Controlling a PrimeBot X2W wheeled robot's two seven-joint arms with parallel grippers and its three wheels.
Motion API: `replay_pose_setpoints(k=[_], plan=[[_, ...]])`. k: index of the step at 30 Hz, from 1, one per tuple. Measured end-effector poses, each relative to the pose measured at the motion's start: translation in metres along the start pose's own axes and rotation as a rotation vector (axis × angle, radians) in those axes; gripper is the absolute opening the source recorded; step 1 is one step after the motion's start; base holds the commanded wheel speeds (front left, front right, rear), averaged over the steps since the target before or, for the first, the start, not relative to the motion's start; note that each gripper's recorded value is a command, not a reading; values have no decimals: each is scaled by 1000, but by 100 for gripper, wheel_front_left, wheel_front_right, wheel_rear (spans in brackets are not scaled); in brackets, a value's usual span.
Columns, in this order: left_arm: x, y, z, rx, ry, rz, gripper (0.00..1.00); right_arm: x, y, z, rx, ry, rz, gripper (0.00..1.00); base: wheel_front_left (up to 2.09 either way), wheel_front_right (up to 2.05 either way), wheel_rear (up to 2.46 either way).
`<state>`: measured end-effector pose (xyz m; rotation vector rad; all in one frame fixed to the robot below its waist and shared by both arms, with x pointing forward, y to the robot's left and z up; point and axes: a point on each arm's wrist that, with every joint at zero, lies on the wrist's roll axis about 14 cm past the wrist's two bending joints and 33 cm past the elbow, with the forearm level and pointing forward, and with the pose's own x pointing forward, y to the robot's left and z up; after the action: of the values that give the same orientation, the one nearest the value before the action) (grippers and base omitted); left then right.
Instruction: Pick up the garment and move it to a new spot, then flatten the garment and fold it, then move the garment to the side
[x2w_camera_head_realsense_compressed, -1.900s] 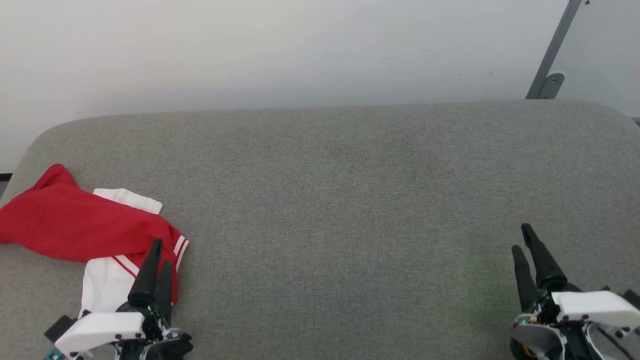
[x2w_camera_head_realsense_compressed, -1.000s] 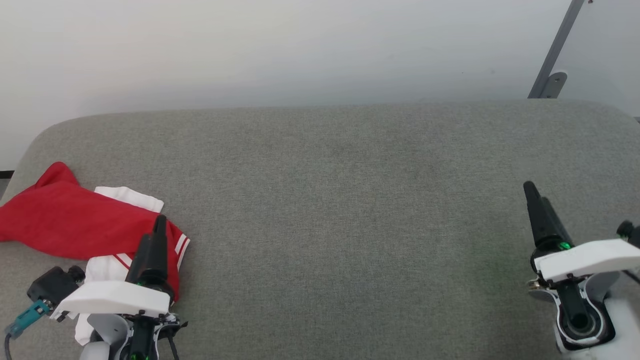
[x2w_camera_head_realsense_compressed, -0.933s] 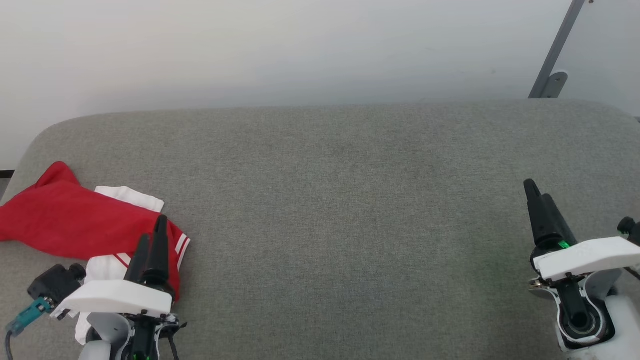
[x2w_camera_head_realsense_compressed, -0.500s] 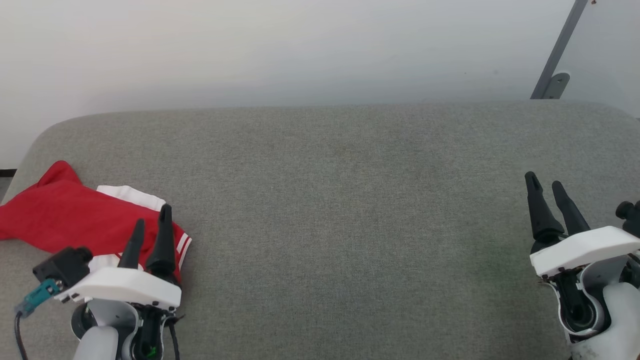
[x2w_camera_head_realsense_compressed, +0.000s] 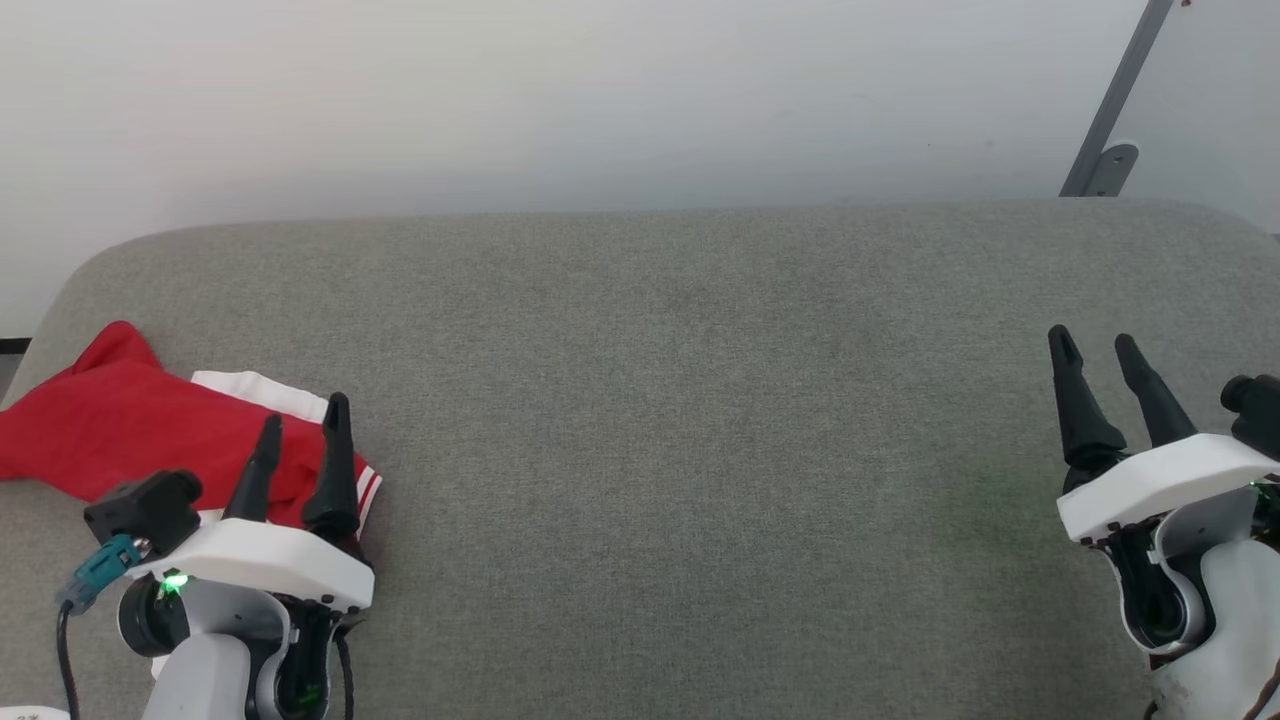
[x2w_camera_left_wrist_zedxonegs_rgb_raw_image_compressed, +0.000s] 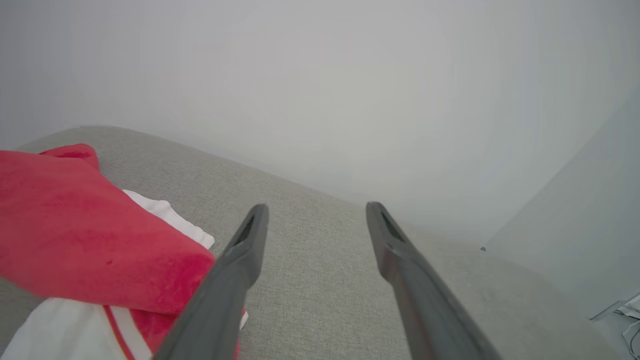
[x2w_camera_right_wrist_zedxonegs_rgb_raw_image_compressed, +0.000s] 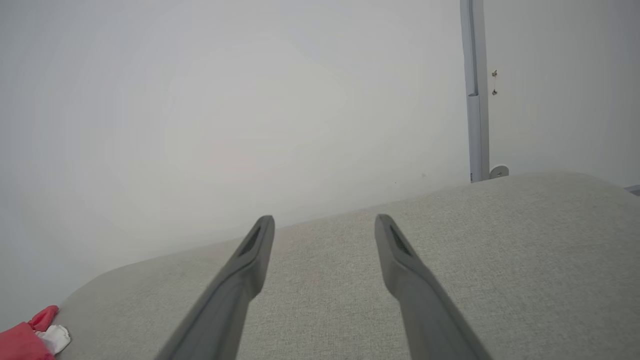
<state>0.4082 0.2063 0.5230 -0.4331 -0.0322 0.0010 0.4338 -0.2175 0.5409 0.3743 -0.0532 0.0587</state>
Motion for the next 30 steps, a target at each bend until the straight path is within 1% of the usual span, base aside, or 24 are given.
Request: replay_pose_setpoints(k=[6,19,30], plan=[[1,-1,2,55,-9,-8,100,3,-1,4,-38,-12,5,100,0,0,0],[3,-2,8,187,-36,-29,100,7,3,10,-175,-25,39,100,0,0,0],[0,2,4,254,-38,-28,100,11,1,10,-199,-30,44,100,0,0,0]])
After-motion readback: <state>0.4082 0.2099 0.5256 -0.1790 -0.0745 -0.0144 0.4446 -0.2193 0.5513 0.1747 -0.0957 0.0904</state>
